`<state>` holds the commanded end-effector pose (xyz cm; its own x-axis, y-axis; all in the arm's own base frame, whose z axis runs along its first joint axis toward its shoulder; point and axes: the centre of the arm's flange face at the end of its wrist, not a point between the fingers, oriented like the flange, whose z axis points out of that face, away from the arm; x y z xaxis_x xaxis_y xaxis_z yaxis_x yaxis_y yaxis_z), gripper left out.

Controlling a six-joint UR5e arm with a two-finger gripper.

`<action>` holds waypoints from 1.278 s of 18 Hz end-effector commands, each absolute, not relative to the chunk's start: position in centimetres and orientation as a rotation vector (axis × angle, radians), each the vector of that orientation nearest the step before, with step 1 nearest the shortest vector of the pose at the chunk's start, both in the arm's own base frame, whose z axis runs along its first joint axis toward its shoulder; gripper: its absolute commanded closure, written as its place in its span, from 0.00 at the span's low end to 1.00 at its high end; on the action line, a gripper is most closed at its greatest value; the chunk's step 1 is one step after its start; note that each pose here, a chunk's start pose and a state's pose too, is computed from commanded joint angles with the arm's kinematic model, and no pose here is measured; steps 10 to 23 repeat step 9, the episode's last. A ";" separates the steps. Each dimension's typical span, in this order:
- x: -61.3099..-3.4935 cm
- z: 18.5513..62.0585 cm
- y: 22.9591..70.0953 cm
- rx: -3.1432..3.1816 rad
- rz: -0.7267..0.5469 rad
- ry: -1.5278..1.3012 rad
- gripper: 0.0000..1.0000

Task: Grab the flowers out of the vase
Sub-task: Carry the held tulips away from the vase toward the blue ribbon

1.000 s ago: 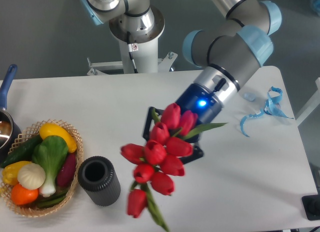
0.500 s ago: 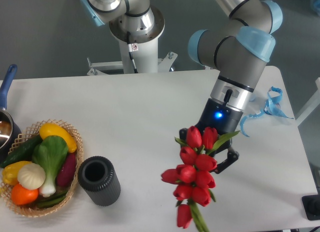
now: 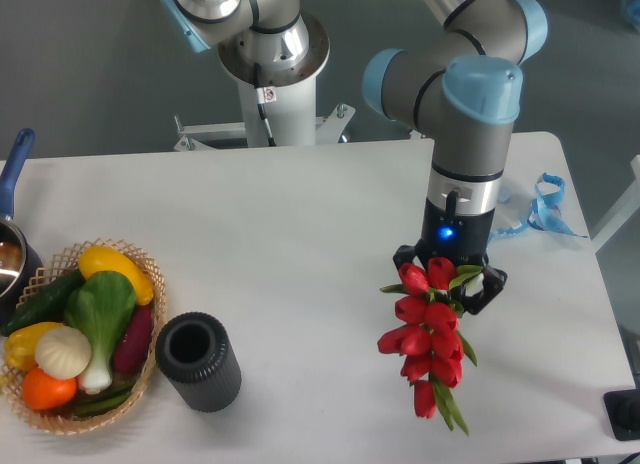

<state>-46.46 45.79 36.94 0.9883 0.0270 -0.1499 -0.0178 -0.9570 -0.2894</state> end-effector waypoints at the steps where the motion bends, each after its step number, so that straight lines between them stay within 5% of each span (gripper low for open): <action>1: -46.1 36.8 45.5 -2.871 0.225 -0.010 0.92; 23: -44.5 35.5 45.5 -2.969 0.243 0.015 0.89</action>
